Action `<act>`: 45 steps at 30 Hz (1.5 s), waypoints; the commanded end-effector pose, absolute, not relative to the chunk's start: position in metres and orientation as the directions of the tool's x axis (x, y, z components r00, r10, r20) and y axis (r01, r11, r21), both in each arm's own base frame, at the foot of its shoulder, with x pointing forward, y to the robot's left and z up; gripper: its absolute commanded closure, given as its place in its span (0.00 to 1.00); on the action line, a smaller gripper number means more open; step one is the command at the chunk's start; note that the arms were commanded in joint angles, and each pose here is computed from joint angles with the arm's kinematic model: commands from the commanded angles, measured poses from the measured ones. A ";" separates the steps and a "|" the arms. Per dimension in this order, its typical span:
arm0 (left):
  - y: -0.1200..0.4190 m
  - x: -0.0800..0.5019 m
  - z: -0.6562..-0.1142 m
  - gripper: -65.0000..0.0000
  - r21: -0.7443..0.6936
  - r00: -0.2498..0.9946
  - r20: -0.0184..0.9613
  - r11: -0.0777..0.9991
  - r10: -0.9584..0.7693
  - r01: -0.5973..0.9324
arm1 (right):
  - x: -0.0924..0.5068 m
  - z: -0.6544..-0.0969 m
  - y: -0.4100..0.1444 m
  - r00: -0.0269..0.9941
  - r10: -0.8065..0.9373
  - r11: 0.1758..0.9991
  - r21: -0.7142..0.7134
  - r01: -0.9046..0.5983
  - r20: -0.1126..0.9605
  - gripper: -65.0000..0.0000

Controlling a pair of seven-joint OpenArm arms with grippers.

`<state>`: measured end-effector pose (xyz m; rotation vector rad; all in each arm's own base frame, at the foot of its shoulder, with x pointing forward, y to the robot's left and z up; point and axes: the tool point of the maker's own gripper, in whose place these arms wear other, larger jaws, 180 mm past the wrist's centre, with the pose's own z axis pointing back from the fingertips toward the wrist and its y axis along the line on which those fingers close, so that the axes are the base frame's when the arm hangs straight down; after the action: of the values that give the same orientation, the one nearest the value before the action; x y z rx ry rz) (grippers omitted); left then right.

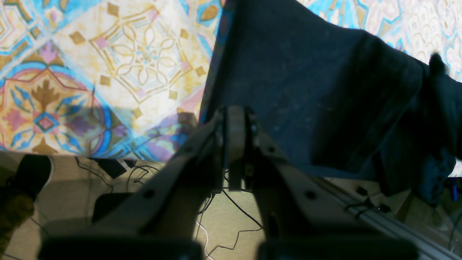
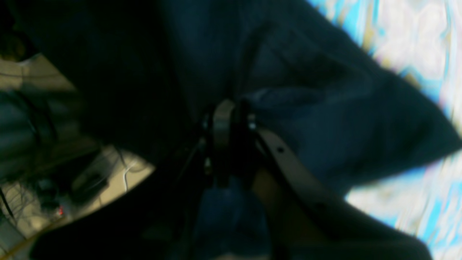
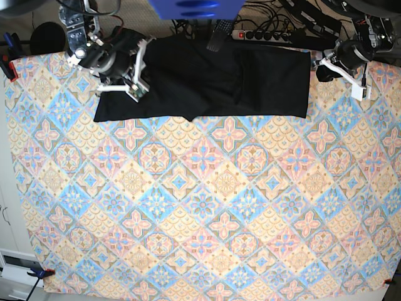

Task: Fold the T-shirt properly
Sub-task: 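Release the flap and move the right gripper to the strip's end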

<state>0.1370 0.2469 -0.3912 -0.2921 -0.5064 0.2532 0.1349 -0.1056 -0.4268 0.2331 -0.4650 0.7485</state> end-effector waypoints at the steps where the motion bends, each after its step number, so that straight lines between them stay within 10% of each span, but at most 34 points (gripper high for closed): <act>1: 0.250 0.143 -0.386 0.99 -0.336 0.832 0.462 0.929 0.306 -0.155 | 0.133 -0.424 -0.106 0.634 0.599 0.710 0.041 -0.703 0.490 0.95; 15: 0.256 0.137 -0.406 0.99 -0.366 0.838 0.408 0.906 0.362 -0.214 | 0.171 -0.411 -0.127 0.622 0.580 0.749 -0.045 -0.661 0.526 0.65; 35: 0.258 0.139 -0.405 0.99 -0.362 0.837 0.413 0.908 0.360 -0.212 | 0.198 -0.411 -0.246 0.798 0.447 0.894 -0.178 -0.410 0.404 0.49; 45: 0.258 0.139 -0.405 0.99 -0.362 0.837 0.413 0.908 0.360 -0.212 | 0.200 -0.419 -0.213 0.833 0.260 0.931 0.102 -0.351 0.489 0.49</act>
<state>0.1343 0.2545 -0.4125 -0.3155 -0.4666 0.3218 0.1890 -0.2094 -0.4292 0.1979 -0.4434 0.3180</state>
